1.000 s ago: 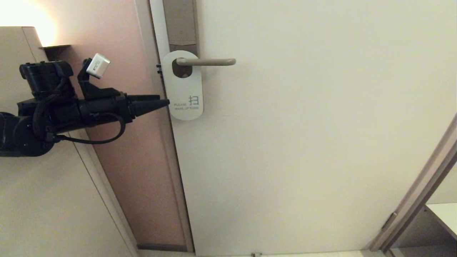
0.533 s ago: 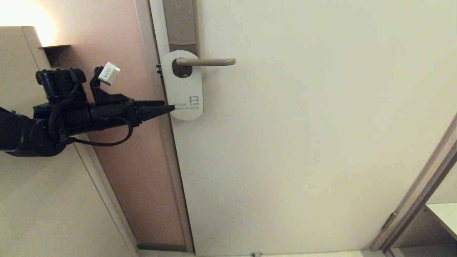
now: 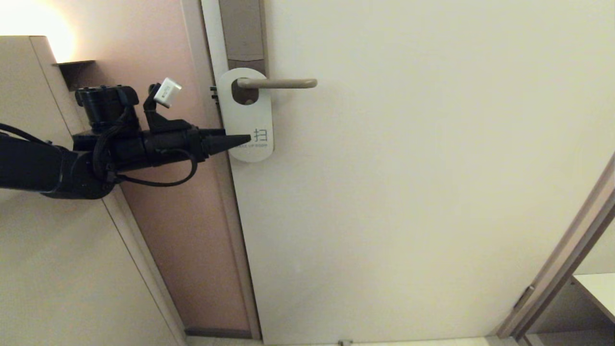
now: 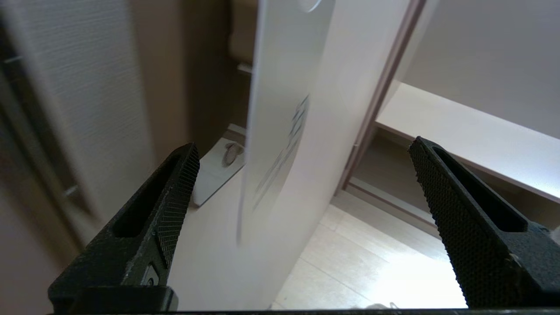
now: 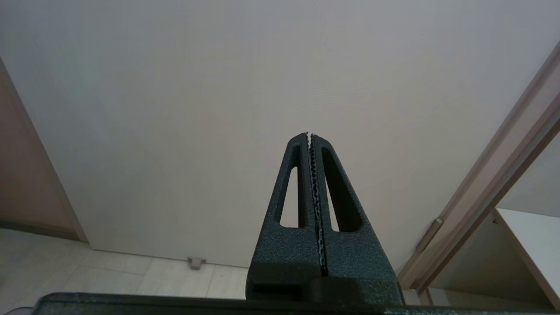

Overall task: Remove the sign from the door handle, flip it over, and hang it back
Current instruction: Take down the sign

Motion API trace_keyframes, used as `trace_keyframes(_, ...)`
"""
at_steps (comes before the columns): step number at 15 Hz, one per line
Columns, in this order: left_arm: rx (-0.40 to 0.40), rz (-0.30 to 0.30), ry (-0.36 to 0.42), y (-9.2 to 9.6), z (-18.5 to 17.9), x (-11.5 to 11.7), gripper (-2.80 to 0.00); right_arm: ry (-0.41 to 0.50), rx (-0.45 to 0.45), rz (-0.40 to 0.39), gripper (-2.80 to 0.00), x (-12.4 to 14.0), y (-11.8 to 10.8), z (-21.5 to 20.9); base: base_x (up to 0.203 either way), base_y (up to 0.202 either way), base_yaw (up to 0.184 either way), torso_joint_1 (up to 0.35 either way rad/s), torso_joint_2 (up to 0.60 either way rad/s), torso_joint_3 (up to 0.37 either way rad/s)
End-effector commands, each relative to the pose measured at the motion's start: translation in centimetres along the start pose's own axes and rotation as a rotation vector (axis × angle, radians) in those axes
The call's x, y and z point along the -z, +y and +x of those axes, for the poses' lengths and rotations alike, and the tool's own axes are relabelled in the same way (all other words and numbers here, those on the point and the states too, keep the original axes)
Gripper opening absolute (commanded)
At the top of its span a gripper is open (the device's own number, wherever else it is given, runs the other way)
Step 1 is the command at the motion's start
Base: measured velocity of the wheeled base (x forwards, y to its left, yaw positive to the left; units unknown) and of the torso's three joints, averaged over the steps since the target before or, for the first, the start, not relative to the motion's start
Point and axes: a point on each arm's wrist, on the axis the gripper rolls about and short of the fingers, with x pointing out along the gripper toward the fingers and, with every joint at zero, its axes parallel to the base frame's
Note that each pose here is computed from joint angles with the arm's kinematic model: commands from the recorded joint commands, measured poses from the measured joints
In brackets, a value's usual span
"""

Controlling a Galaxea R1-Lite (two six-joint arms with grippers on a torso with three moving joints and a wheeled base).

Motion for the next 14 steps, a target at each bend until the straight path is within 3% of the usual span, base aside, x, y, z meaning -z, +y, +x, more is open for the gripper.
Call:
trace_keyframes(1, 0.018, -0.001, 0.002, 0.2, 0.7, 0.2, 0.00, 0.001, -0.002, -0.001, -2.80, 0.0, 0.0, 0.0, 0.000, 0.000, 0.000, 0.000, 0.00, 0.000)
trace_keyframes(14, 0.067, 0.004, 0.008, -1.3, 2.0, 0.0, 0.00, 0.001, 0.000, -0.001, -2.80, 0.0, 0.0, 0.0, 0.000, 0.000, 0.000, 0.000, 0.00, 0.000)
